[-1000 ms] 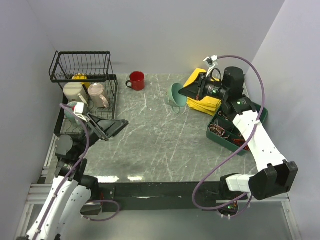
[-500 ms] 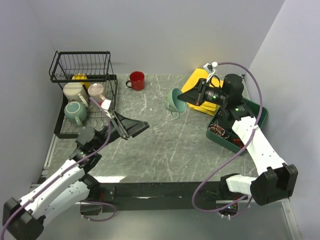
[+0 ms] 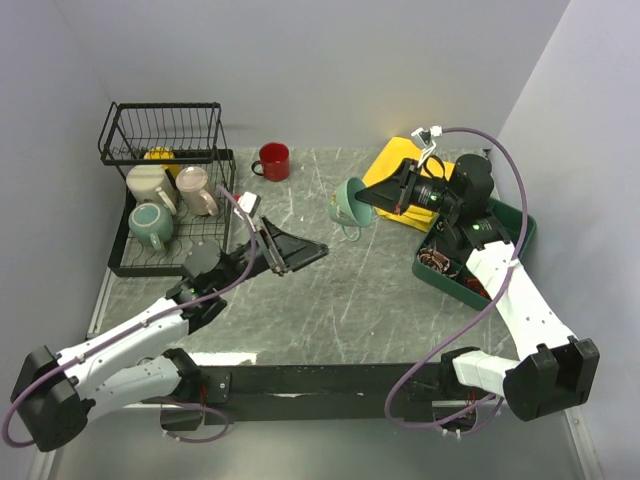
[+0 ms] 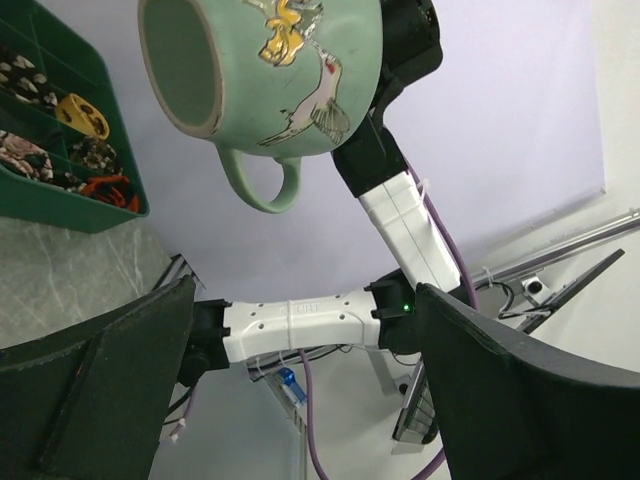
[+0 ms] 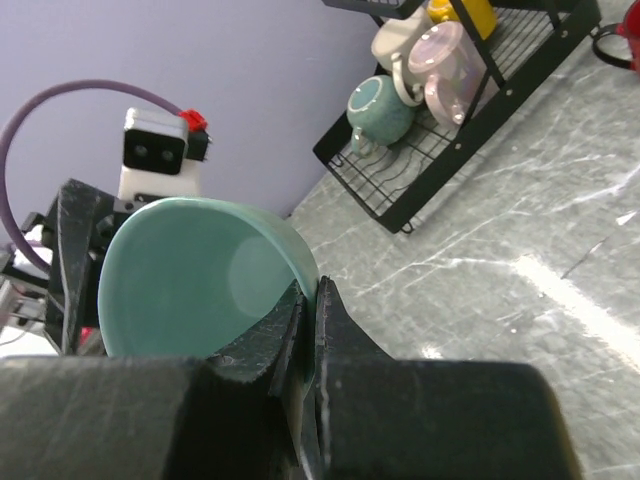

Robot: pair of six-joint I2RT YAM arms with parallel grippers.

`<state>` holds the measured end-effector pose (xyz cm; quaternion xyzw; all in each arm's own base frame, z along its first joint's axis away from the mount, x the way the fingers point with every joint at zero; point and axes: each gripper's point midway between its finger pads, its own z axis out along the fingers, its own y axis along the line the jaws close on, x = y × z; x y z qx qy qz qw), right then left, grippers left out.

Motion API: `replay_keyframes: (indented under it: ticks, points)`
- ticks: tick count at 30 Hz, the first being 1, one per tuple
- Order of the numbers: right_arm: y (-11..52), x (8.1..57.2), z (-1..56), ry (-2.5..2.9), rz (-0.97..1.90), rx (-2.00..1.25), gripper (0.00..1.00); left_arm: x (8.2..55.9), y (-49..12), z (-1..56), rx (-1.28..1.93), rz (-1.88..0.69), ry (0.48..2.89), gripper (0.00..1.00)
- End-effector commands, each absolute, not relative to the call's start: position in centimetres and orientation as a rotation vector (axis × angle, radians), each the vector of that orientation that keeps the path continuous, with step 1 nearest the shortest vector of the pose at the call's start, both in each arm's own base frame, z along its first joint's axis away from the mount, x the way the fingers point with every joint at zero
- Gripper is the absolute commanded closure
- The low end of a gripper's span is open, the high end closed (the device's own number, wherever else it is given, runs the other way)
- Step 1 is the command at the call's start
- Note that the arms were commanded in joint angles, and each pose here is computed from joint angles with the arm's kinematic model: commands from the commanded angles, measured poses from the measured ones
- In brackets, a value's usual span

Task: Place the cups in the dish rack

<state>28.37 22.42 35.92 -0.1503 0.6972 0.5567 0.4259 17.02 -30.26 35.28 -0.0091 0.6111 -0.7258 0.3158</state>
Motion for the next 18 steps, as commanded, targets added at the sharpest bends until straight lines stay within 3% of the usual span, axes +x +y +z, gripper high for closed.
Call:
replay_keyframes:
  ticks: [1, 18]
  points:
    - [22.5, 26.6, 39.8, 1.608, 1.437, -0.428, 1.0, 16.4, -31.1, 39.4, 0.058, -1.948, 1.46, 0.04]
    - [22.9, 24.4, 41.4, 1.546, 1.691, -0.343, 1.0, 17.7, -35.2, 42.1, 0.117, -1.961, 1.387, 0.04]
